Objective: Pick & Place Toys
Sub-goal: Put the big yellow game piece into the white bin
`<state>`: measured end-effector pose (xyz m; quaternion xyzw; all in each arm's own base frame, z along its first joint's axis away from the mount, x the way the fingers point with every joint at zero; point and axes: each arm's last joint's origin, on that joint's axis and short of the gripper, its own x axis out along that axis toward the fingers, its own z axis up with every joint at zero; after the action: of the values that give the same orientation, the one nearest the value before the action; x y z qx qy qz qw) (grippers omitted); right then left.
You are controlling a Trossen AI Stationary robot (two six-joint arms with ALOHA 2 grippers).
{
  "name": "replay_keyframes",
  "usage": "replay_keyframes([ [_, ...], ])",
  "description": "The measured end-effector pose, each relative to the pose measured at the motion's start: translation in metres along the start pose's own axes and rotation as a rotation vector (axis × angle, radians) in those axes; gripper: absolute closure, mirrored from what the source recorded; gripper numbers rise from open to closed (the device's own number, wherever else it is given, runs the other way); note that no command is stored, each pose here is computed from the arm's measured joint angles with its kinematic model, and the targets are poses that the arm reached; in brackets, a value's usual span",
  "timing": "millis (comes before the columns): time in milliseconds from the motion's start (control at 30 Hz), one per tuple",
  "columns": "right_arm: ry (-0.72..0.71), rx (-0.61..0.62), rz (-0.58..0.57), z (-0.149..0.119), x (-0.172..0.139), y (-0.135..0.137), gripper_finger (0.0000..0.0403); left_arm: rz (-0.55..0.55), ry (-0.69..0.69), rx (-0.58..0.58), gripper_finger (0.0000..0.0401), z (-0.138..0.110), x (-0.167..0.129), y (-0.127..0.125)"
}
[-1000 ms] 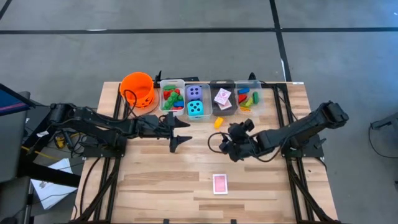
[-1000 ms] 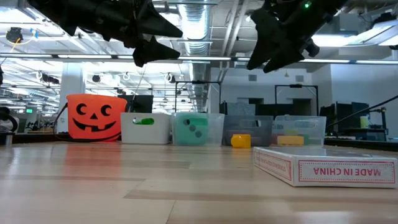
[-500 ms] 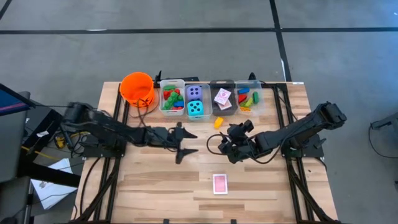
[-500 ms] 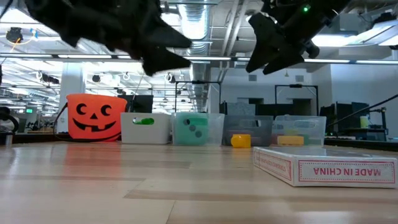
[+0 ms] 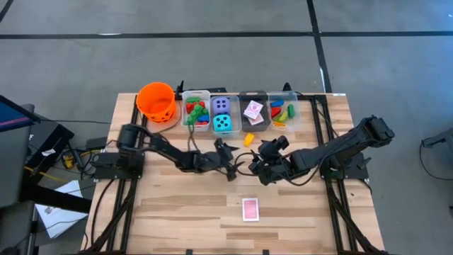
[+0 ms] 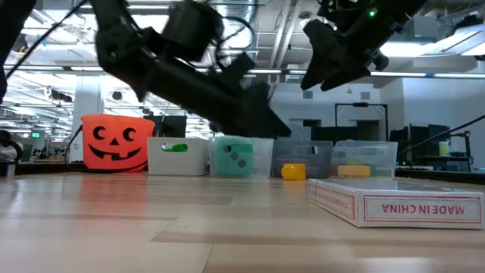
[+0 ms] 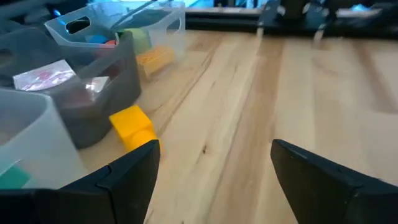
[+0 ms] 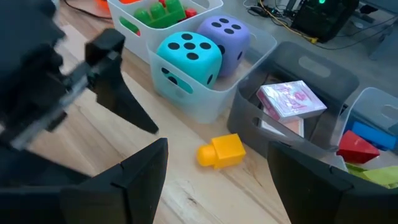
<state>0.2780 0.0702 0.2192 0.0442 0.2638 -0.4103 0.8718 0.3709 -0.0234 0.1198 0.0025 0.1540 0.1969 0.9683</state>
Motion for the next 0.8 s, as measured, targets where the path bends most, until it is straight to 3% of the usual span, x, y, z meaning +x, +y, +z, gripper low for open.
replay_keyframes([
  [333, 0.006, -0.025, -0.016, 0.001, 0.003, -0.002, 0.0135, 0.194, -0.022, 0.048, 0.0103, 0.001, 0.044, -0.015],
  [800, 0.005, -0.037, -0.015, 0.001, 0.003, -0.002, 0.0135, 0.272, 0.015, -0.143, 0.0103, -0.007, 0.059, 0.001],
])
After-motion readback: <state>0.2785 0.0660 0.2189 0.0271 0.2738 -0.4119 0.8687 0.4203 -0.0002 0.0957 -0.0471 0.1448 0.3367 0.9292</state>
